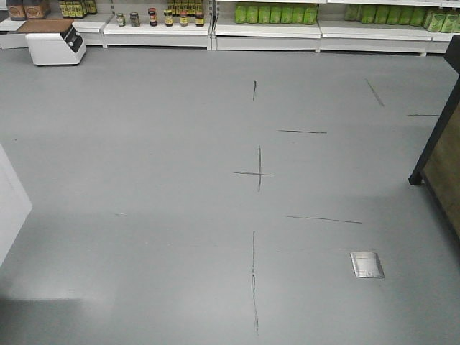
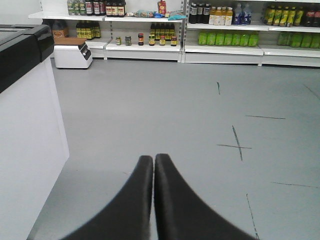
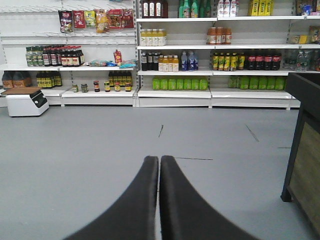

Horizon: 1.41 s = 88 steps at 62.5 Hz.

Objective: Pick three apples into basket with both arms
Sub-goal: 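Drive the base forward toward the black fruit tables, then turn the base and approach the light-blue basket on the table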

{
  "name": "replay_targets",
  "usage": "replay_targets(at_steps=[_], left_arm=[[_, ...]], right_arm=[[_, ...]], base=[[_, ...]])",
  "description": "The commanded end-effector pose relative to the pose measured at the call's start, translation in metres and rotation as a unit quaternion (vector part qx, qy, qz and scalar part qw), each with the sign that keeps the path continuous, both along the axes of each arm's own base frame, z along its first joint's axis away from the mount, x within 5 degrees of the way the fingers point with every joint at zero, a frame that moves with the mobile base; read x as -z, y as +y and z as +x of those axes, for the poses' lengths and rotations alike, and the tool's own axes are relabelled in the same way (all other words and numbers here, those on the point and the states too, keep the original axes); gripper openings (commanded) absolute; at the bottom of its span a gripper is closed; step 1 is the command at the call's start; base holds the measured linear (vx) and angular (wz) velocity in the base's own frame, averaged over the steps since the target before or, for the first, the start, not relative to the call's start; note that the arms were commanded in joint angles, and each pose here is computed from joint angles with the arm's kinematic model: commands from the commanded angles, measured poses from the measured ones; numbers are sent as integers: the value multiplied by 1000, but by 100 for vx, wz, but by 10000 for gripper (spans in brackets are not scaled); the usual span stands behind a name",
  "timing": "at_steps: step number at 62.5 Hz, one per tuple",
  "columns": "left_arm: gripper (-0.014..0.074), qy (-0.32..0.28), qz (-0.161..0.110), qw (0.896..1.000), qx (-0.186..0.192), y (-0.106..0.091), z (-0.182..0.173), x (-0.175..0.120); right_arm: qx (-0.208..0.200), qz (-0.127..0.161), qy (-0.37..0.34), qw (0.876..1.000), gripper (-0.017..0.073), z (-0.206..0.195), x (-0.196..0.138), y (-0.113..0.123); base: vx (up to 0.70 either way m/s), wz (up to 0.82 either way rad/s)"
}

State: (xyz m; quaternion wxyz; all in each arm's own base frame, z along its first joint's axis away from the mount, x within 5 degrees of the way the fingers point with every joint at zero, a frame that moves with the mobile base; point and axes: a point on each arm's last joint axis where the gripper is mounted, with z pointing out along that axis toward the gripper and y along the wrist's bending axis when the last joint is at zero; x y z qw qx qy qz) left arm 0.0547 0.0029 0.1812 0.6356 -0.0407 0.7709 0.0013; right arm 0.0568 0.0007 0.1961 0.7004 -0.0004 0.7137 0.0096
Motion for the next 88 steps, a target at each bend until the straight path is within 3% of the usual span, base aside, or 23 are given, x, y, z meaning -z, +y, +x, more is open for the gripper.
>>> replay_targets(at_steps=[1, 42, 88], left_arm=[[-6, -30, -1, 1000, 0, 0, 1, 1], [-6, -30, -1, 1000, 0, 0, 1, 1], [-6, -30, -1, 1000, 0, 0, 1, 1]], right_arm=[[2, -5, -34, 999, -1, 0, -3, 0], [2, -5, -34, 999, -1, 0, -2, 0], [2, -5, -34, 999, -1, 0, -3, 0]], base=[[19, -3], [19, -13], [16, -38]])
